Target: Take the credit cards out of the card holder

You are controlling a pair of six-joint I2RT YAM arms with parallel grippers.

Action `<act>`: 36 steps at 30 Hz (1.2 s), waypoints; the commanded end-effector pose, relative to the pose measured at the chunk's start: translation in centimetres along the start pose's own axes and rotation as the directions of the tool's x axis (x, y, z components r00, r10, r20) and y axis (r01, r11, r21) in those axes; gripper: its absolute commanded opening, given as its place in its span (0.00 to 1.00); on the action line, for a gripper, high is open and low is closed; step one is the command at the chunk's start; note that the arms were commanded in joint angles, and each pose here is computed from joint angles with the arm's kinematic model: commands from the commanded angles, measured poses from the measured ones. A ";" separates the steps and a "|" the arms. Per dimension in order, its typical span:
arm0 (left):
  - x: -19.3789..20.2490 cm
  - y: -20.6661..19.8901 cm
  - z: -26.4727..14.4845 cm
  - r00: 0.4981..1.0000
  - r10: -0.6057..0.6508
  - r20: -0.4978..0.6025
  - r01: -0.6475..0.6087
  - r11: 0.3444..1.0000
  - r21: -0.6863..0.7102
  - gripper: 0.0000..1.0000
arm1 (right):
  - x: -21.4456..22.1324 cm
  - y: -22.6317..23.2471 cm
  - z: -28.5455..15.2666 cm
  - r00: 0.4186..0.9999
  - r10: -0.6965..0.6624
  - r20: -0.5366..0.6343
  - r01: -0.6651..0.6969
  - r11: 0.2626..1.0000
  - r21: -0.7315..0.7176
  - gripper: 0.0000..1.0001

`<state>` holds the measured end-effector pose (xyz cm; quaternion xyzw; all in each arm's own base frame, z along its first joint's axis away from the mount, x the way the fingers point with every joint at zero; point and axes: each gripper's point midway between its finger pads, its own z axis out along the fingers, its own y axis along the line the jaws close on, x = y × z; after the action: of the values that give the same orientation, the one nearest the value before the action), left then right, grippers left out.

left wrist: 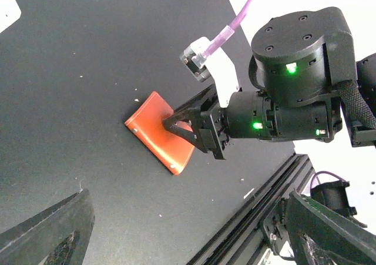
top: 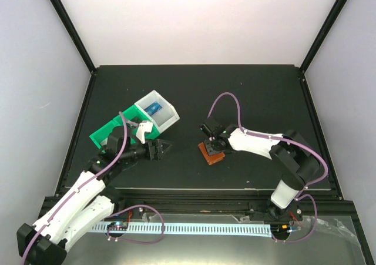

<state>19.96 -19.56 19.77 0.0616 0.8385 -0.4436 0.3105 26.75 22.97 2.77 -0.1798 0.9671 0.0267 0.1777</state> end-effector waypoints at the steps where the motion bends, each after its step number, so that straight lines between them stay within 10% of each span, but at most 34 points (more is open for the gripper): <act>1: -0.3 -0.1 -0.2 1.000 0.008 0.026 -0.008 1.000 -0.005 0.91 | 1.5 -1.9 1.4 0.999 -0.003 -0.048 0.008 0.994 0.110 0.31; 8: 0.2 1.2 -0.4 1.000 0.011 0.021 -0.010 0.998 -0.064 0.91 | 0.9 -2.0 1.0 1.000 0.020 -0.023 -0.017 0.993 0.115 0.02; 25: 1.3 2.9 2.1 0.998 -0.008 -0.057 0.002 0.995 -0.103 0.85 | -1.1 3.2 -4.8 0.980 0.170 0.108 -0.134 0.950 -0.281 0.01; 36: 3.1 3.3 4.6 0.988 -0.028 -0.149 0.018 0.997 -0.068 0.79 | -2.0 8.6 -10.3 0.947 0.288 0.140 -0.121 0.727 -0.675 0.01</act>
<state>20.77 -20.67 12.88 0.0552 0.8871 -0.3940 0.2339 22.97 27.30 9.87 -0.1179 0.9250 0.2892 0.2164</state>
